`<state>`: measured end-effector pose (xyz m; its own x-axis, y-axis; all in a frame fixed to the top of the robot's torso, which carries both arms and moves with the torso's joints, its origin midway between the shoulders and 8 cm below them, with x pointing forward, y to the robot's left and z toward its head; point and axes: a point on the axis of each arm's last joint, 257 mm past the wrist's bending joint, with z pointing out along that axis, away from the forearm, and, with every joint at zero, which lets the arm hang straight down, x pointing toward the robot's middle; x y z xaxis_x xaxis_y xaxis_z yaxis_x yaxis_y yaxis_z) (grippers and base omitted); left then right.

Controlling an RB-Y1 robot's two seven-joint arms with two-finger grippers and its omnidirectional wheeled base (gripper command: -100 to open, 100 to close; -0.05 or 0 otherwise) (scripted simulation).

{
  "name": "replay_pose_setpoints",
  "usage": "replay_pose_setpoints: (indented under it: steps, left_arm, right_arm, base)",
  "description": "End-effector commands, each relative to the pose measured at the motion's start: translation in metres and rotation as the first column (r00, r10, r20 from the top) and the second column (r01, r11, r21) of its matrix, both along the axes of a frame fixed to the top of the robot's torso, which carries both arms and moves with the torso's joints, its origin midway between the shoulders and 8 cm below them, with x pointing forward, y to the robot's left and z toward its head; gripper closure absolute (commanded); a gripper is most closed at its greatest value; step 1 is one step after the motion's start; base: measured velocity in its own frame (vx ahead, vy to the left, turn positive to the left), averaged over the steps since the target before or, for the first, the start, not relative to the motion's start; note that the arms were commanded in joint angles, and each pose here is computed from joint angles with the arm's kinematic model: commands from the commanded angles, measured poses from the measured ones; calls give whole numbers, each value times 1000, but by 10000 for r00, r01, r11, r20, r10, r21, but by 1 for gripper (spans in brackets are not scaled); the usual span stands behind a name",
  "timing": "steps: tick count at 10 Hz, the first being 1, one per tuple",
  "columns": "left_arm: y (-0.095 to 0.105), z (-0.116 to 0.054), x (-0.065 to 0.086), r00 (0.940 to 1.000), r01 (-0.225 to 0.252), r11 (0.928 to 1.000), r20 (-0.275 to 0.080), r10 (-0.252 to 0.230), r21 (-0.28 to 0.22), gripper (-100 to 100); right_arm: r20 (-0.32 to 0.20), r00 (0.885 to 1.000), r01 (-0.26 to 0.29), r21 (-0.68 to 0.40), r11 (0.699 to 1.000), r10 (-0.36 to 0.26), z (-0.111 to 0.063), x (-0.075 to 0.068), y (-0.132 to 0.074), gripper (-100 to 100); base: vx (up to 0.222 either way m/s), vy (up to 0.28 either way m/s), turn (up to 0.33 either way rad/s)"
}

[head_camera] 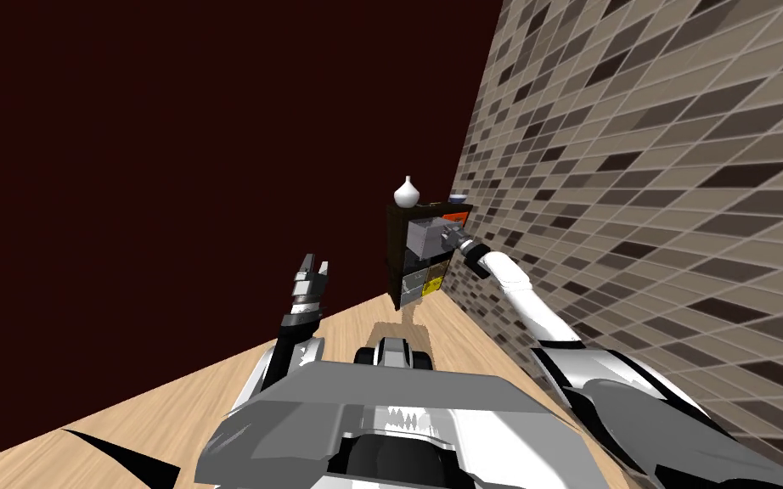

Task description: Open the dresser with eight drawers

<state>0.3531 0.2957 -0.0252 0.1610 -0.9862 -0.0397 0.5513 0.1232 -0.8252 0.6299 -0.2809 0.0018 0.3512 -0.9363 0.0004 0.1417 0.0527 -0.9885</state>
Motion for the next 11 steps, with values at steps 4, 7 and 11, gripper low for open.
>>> replay_pose_setpoints:
  steps: [4,7,11]
  left_arm:
    - [0,0,0,10000,0,10000,1,0,-1,0]
    - [0,0,0,10000,0,10000,1,0,1,0]
    - [0,0,0,10000,0,10000,1,0,1,0]
  right_arm:
    - [-8,9999,-171,-56,9998,171,49,3,-27,-100]
    - [-46,9999,-151,-50,9999,151,44,2,-24,0]
    - [-80,9998,-158,-52,9999,158,42,2,-24,0]
  base:
    - [22,92,-22]
    - [4,14,-1]
    - [0,0,0]
